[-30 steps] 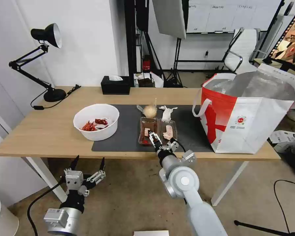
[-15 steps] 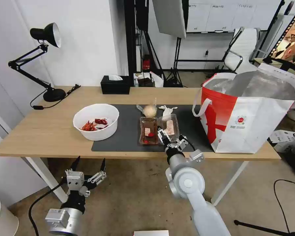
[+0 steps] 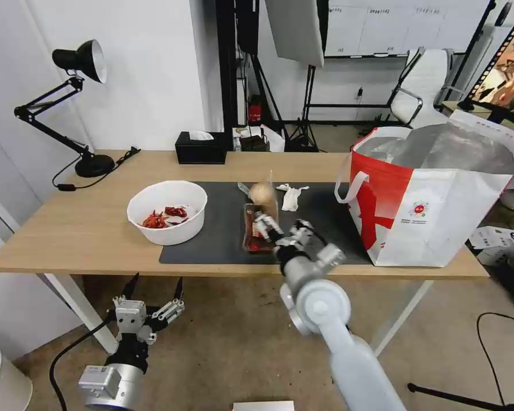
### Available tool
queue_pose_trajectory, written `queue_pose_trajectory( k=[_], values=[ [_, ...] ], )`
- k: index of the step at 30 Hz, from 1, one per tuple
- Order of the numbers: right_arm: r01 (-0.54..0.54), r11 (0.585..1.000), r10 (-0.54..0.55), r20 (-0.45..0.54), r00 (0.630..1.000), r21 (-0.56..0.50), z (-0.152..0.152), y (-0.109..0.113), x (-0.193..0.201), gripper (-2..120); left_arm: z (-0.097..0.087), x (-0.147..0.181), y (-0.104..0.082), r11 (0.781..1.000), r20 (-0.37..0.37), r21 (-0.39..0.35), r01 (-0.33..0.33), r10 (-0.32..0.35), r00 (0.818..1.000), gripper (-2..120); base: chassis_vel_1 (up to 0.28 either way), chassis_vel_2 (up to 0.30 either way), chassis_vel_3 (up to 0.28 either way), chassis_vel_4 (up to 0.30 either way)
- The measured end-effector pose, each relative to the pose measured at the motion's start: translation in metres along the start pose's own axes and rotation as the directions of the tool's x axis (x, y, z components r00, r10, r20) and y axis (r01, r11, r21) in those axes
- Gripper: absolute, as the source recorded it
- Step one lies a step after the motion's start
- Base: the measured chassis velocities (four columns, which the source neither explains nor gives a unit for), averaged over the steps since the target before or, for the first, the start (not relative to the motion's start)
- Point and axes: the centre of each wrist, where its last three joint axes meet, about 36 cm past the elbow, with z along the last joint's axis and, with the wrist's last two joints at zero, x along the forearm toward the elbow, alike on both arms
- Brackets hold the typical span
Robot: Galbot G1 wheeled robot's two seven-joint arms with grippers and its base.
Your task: Pick up the trash from the table and place it into the takeout bag.
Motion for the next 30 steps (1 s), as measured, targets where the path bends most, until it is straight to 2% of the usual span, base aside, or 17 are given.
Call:
queue_pose_trajectory(
  k=[6, 12, 13, 14, 16, 17, 18, 19, 20, 21, 23, 24, 25, 26, 27, 29, 30],
  values=[
    [-0.013, 0.999, 0.012, -0.011, 1.000, -0.037, -0.002, 0.006, -0.008, 100, 0.000, 0.000, 0.000, 1.000, 0.003, 0.000, 0.004, -0.004, 1.000, 100, 0.000, 0.000, 0.000, 0.000],
    [0.040, 0.999, -0.039, 0.022, 0.999, -0.028, -0.013, 0.012, -0.006, 100, -0.003, 0.001, 0.002, 1.000, 0.012, -0.005, 0.007, -0.007, 1.000, 100, 0.000, 0.000, 0.000, 0.000],
    [0.077, 0.997, -0.079, 0.053, 0.995, 0.028, -0.024, 0.018, -0.006, 100, -0.004, 0.001, 0.002, 1.000, 0.016, -0.004, 0.007, -0.007, 1.000, 100, 0.000, 0.000, 0.000, 0.000],
    [0.077, 0.997, -0.079, 0.053, 0.995, 0.028, -0.024, 0.018, -0.006, 100, -0.004, 0.001, 0.002, 1.000, 0.016, -0.004, 0.007, -0.007, 1.000, 100, 0.000, 0.000, 0.000, 0.000],
    [0.089, 0.976, -0.110, 0.101, 0.989, 0.197, -0.035, 0.019, -0.010, 98, -0.006, 0.001, 0.002, 1.000, 0.020, -0.004, 0.006, -0.006, 1.000, 100, 0.000, 0.000, 0.000, 0.000],
    [0.101, 0.891, -0.175, 0.129, 0.976, 0.442, -0.045, 0.010, -0.022, 92, -0.009, 0.002, 0.003, 1.000, 0.024, -0.005, 0.007, -0.007, 1.000, 100, 0.000, 0.000, 0.000, 0.000],
    [0.101, 0.891, -0.175, 0.129, 0.976, 0.442, -0.045, 0.010, -0.022, 92, -0.009, 0.002, 0.003, 1.000, 0.024, -0.005, 0.007, -0.007, 1.000, 100, 0.000, 0.000, 0.000, 0.000],
    [0.108, 0.780, -0.225, 0.115, 0.968, 0.617, -0.056, 0.002, -0.033, 88, -0.010, 0.002, 0.004, 1.000, 0.026, -0.005, 0.009, -0.009, 1.000, 100, 0.000, 0.000, 0.000, 0.000],
    [0.111, 0.665, -0.255, 0.085, 0.963, 0.739, -0.069, -0.004, -0.043, 83, -0.011, 0.002, 0.004, 1.000, 0.027, -0.003, 0.010, -0.010, 1.000, 100, 0.000, 0.000, 0.000, 0.000],
    [0.111, 0.665, -0.255, 0.085, 0.963, 0.739, -0.069, -0.004, -0.043, 83, -0.011, 0.002, 0.004, 1.000, 0.027, -0.003, 0.010, -0.010, 1.000, 100, 0.000, 0.000, 0.000, 0.000],
    [0.137, 0.495, -0.269, 0.002, 0.963, 0.858, -0.097, -0.011, -0.065, 71, -0.012, 0.002, 0.004, 1.000, 0.027, 0.006, 0.009, -0.009, 1.000, 100, 0.000, 0.000, 0.000, 0.000],
    [0.137, 0.495, -0.269, 0.002, 0.963, 0.858, -0.097, -0.011, -0.065, 71, -0.012, 0.002, 0.004, 1.000, 0.027, 0.006, 0.009, -0.009, 1.000, 100, 0.000, 0.000, 0.000, 0.000],
    [0.156, 0.432, -0.265, -0.041, 0.964, 0.888, -0.110, -0.014, -0.075, 67, -0.012, 0.002, 0.004, 1.000, 0.024, 0.014, 0.007, -0.008, 1.000, 100, 0.000, 0.000, 0.000, 0.000],
    [0.171, 0.391, -0.254, -0.072, 0.965, 0.904, -0.119, -0.016, -0.085, 60, -0.012, 0.002, 0.003, 1.000, 0.020, 0.021, 0.006, -0.006, 1.000, 100, 0.000, 0.000, 0.000, 0.000],
    [0.171, 0.391, -0.254, -0.072, 0.965, 0.904, -0.119, -0.016, -0.085, 60, -0.012, 0.002, 0.003, 1.000, 0.020, 0.021, 0.006, -0.006, 1.000, 100, 0.000, 0.000, 0.000, 0.000],
    [0.191, 0.348, -0.220, -0.118, 0.968, 0.918, -0.128, -0.019, -0.099, 51, -0.012, 0.001, 0.002, 0.999, 0.010, 0.037, 0.004, -0.004, 1.000, 100, 0.000, 0.000, 0.000, 0.000],
    [0.191, 0.348, -0.220, -0.118, 0.968, 0.918, -0.128, -0.019, -0.099, 51, -0.012, 0.001, 0.002, 0.999, 0.010, 0.037, 0.004, -0.004, 1.000, 100, 0.000, 0.000, 0.000, 0.000]
  ],
)
